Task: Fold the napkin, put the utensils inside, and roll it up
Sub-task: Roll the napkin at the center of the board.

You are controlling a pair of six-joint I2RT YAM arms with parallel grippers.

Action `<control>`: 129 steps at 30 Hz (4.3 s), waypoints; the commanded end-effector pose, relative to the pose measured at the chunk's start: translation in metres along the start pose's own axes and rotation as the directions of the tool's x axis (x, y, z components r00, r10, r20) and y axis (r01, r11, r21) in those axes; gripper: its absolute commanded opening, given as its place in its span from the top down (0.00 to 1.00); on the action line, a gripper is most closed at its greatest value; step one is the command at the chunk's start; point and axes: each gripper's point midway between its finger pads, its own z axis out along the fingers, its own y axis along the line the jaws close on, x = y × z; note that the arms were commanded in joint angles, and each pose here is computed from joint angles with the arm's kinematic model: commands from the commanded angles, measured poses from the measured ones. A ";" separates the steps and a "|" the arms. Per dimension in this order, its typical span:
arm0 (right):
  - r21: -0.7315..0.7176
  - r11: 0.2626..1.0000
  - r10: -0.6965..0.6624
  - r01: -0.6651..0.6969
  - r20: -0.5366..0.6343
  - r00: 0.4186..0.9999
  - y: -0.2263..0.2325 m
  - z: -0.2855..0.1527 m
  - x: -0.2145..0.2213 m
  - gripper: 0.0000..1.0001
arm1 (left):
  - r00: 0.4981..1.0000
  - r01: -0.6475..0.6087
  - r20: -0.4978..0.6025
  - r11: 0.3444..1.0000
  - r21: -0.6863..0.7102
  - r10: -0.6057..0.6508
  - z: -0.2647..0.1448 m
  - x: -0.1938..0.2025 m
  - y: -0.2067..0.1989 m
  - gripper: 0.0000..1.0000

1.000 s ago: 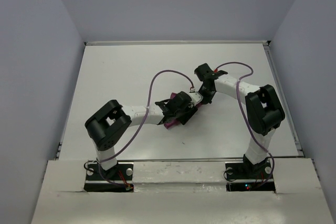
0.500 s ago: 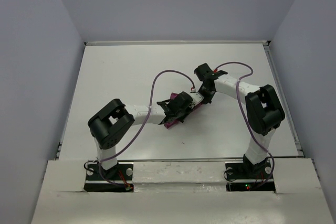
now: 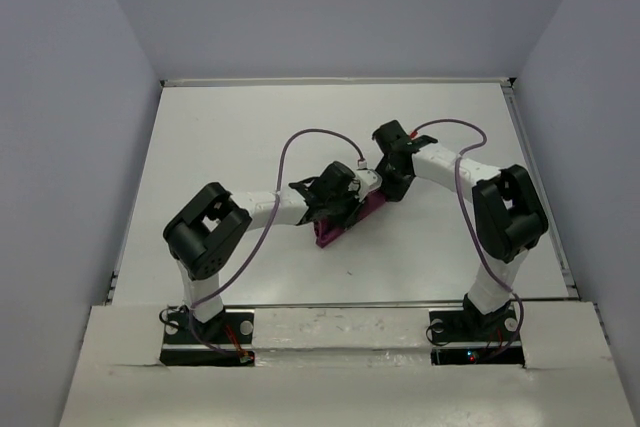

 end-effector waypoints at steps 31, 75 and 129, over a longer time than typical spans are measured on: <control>-0.364 0.924 -0.067 0.117 0.148 0.987 0.037 -0.060 -0.012 0.43 | 0.806 0.585 -0.346 0.733 0.348 -0.480 0.005 0.041 0.009 1.00; -0.252 0.965 0.000 0.071 0.273 0.962 0.009 -0.045 -0.029 0.98 | 0.763 0.640 -0.348 0.714 0.284 -0.545 0.006 0.054 0.022 1.00; -0.310 0.950 0.033 0.025 0.180 0.983 0.027 -0.036 -0.016 0.20 | 0.652 0.756 -0.364 0.602 0.256 -0.665 0.016 0.063 0.033 1.00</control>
